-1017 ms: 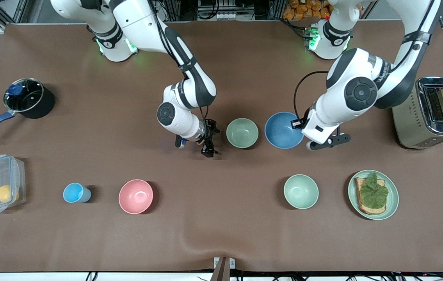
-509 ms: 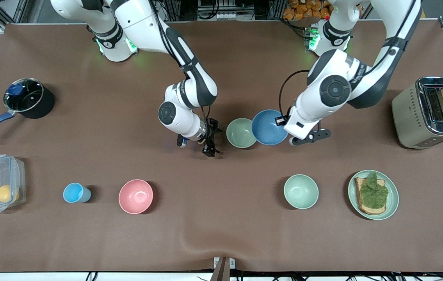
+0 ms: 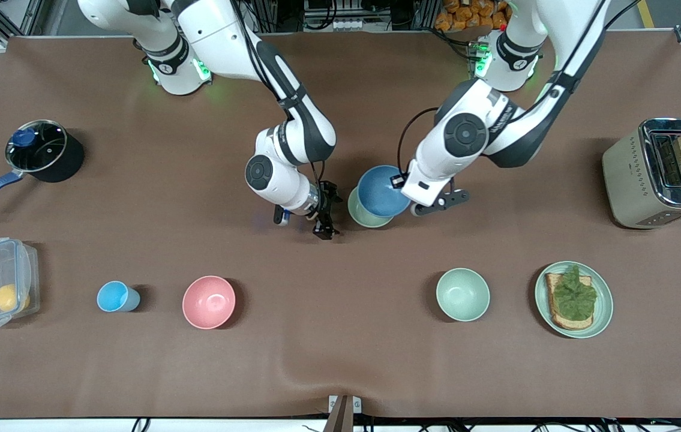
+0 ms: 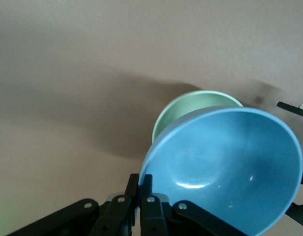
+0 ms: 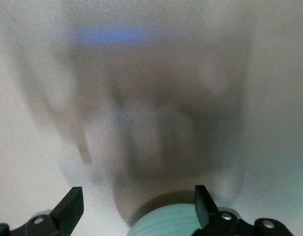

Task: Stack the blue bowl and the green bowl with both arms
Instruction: 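Lower the blue bowl into the green bowl with the left gripper, then open both grippers to release the stacked bowls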

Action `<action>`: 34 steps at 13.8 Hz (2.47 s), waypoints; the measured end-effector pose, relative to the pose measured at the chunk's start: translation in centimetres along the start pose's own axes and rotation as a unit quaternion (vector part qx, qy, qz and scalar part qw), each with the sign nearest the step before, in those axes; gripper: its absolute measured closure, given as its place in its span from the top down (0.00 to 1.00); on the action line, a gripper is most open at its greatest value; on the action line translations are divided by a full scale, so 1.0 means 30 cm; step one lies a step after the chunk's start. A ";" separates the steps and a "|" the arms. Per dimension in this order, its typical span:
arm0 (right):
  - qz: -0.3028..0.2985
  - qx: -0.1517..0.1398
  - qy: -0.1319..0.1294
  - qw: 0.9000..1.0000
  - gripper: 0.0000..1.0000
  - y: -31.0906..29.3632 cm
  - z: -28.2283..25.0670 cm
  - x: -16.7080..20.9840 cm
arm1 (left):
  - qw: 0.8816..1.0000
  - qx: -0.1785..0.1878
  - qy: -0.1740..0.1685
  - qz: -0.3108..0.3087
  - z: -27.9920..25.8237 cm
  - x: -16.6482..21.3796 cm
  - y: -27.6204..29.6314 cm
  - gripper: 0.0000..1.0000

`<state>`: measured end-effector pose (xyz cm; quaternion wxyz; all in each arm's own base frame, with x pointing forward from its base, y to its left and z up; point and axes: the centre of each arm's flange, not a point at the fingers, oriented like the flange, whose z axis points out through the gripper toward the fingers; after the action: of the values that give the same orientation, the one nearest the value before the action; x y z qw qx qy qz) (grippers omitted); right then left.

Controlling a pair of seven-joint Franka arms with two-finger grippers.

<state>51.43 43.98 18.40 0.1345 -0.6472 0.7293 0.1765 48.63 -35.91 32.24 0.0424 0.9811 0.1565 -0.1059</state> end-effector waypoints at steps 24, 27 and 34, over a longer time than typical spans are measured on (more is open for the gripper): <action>-0.001 0.001 0.000 1.000 1.00 -0.001 0.000 0.000 | 1.000 -0.030 0.004 -0.003 0.255 0.027 -0.031 0.05; -0.001 0.001 0.000 1.000 1.00 -0.001 0.000 0.000 | 0.999 -0.032 0.005 -0.006 0.266 0.039 -0.036 0.05; -0.001 0.001 0.000 1.000 1.00 -0.001 0.000 0.000 | 0.999 -0.041 0.004 -0.006 0.284 0.043 -0.026 0.05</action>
<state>51.45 43.97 18.40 0.1355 -0.6477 0.7288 0.1756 47.91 -35.77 23.61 0.0810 0.9780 0.1669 -0.0955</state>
